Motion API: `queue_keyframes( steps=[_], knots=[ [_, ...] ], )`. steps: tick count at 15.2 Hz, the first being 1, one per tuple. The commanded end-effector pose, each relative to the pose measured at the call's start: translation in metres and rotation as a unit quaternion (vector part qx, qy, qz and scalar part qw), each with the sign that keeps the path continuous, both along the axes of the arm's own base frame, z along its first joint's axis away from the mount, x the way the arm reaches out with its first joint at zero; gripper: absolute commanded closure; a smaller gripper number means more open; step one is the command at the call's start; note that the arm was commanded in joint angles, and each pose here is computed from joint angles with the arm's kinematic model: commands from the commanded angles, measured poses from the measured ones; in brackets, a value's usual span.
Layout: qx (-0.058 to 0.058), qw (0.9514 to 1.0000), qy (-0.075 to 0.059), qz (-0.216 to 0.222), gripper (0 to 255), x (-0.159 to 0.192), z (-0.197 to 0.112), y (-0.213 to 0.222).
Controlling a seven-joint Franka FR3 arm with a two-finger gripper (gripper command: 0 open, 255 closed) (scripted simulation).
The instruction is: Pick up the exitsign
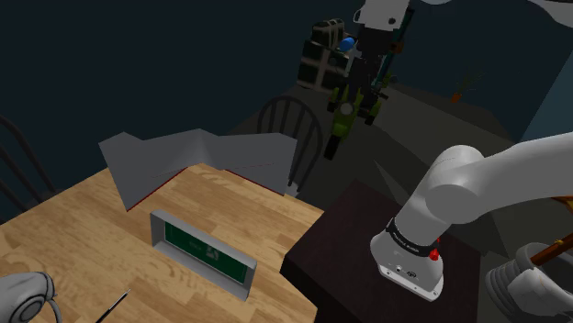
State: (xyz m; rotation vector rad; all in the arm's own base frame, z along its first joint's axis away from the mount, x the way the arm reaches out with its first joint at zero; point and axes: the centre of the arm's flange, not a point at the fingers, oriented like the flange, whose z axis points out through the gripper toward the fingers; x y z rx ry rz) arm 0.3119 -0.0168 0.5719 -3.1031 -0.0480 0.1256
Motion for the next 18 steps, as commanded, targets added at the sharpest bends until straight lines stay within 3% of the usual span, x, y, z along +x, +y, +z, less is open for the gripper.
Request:
queue_keyframes(
  steps=[1, 18],
  knots=[
    [0.000, 1.0000, 0.000, 0.000, 0, 0.000, 0.000, 0.000],
    [0.005, 0.9985, -0.018, 0.051, 0, 0.010, -0.154, 0.162]
  ],
)
